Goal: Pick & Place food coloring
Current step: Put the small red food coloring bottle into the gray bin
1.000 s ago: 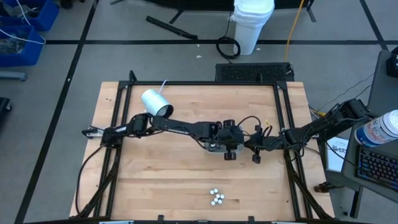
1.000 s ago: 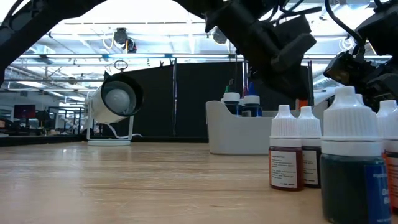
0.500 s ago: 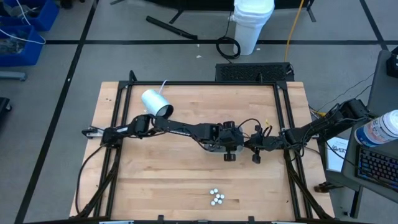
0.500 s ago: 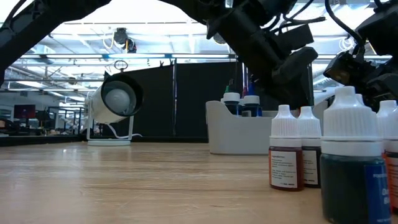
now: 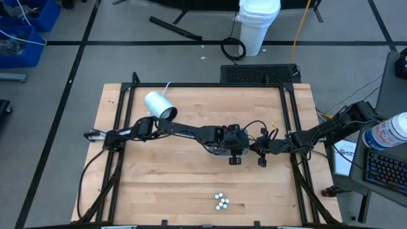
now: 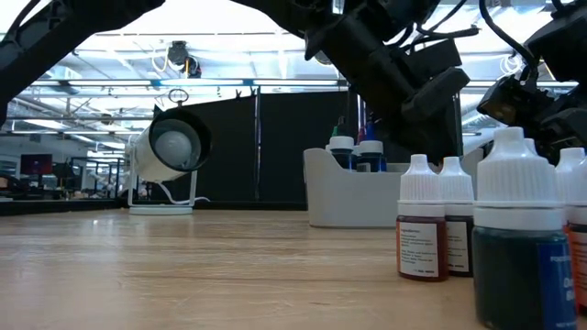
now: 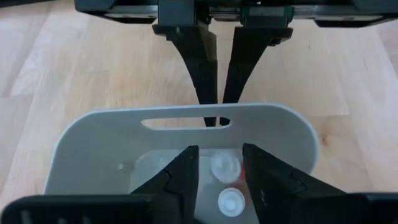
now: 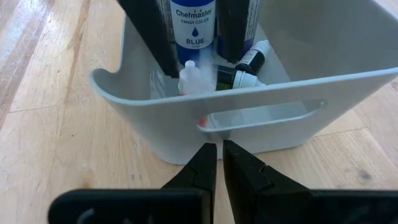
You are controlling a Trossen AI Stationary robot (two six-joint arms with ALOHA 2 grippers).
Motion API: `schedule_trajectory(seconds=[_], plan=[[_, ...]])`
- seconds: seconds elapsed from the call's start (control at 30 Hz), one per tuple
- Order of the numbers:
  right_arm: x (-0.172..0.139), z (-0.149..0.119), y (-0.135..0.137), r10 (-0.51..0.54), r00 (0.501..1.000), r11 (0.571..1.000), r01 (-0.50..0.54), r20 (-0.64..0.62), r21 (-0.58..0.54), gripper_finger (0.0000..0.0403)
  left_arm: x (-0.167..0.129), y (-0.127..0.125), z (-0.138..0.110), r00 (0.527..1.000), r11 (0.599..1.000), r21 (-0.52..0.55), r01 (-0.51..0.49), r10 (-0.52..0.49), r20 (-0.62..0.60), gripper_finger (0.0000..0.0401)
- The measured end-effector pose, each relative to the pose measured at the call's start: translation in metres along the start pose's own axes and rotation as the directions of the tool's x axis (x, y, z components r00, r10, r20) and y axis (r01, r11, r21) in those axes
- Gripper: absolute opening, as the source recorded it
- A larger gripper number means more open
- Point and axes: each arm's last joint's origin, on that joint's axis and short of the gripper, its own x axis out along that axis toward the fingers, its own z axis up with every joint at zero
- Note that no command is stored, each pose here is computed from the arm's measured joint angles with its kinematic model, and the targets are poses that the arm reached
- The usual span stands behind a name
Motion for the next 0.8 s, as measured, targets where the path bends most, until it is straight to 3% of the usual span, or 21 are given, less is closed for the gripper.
schedule_trajectory(seconds=[0.3,0.43,0.5,0.63,0.7,0.8], plan=[[0.000,0.000,0.000,0.002,1.000,1.000,-0.002,-0.001,0.000,0.0022,0.000,0.000,0.003,1.000,0.999,0.039,-0.002,0.001,0.029,0.0145],[0.000,0.000,0.000,0.001,1.000,1.000,-0.001,-0.002,0.000,0.0022,-0.021,-0.002,0.023,0.997,0.993,0.115,-0.008,0.000,0.072,0.0143],[0.000,0.000,0.000,0.001,1.000,1.000,-0.001,-0.005,-0.001,0.0022,-0.053,-0.004,0.044,0.995,0.989,0.148,-0.017,0.003,0.097,0.0143],[0.000,-0.001,0.000,-0.001,1.000,1.000,0.001,-0.010,-0.009,0.0022,-0.153,-0.012,0.079,0.995,0.973,0.231,-0.005,-0.017,0.095,0.0140],[0.000,-0.001,0.000,-0.003,1.000,1.000,0.003,-0.014,-0.019,0.0022,-0.198,-0.017,0.077,0.997,0.962,0.268,0.046,-0.060,0.043,0.0125],[0.000,-0.001,0.000,-0.004,1.000,0.999,0.003,-0.014,-0.035,0.0022,-0.242,-0.028,0.062,0.994,0.953,0.284,0.106,-0.101,-0.032,0.0076]])
